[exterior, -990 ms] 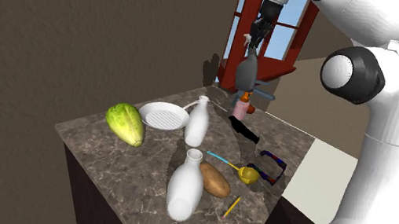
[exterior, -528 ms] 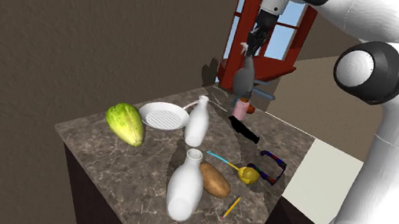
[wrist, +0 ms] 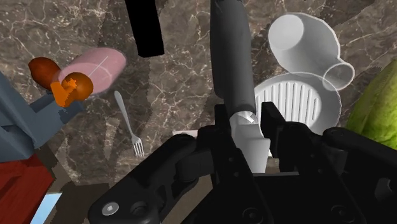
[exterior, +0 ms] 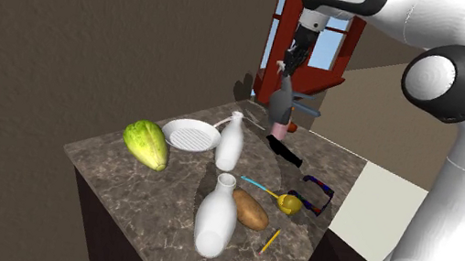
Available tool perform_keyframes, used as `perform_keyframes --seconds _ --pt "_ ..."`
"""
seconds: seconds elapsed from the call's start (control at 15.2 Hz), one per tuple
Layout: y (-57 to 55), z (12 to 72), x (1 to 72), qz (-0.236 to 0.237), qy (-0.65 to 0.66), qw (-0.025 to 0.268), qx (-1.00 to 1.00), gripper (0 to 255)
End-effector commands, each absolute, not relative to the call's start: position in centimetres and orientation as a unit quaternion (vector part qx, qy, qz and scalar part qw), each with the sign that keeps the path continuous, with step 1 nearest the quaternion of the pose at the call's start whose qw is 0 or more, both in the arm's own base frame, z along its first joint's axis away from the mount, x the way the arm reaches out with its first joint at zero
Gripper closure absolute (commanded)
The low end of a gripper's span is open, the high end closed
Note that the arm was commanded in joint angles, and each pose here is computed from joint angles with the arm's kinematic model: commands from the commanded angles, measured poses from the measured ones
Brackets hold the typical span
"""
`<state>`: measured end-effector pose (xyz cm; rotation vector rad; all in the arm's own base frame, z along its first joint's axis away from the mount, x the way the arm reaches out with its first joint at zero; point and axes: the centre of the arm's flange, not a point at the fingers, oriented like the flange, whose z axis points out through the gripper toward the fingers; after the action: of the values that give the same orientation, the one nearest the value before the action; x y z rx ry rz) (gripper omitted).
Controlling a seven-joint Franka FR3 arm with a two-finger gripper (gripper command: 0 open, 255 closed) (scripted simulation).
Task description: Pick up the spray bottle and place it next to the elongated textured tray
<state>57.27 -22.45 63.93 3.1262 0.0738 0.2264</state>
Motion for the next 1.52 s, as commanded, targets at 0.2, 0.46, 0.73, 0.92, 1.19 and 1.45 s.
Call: perform_keyframes --seconds 0.2,0.46,0.73,0.92,1.19,1.45 --pt "-22.5 61.2 57.2 0.073 0.024 0.003 0.997 255" --pt "-22.5 59.1 57.2 0.073 0.024 0.003 0.997 255" --pt "-22.5 57.0 57.2 0.073 0.024 0.003 0.997 255" --pt "-22.5 55.4 57.2 0.073 0.024 0.003 0.997 255" --pt "-22.5 53.3 57.2 0.073 0.024 0.003 0.997 255" --pt "-22.5 51.2 57.2 0.073 0.024 0.003 0.997 255"
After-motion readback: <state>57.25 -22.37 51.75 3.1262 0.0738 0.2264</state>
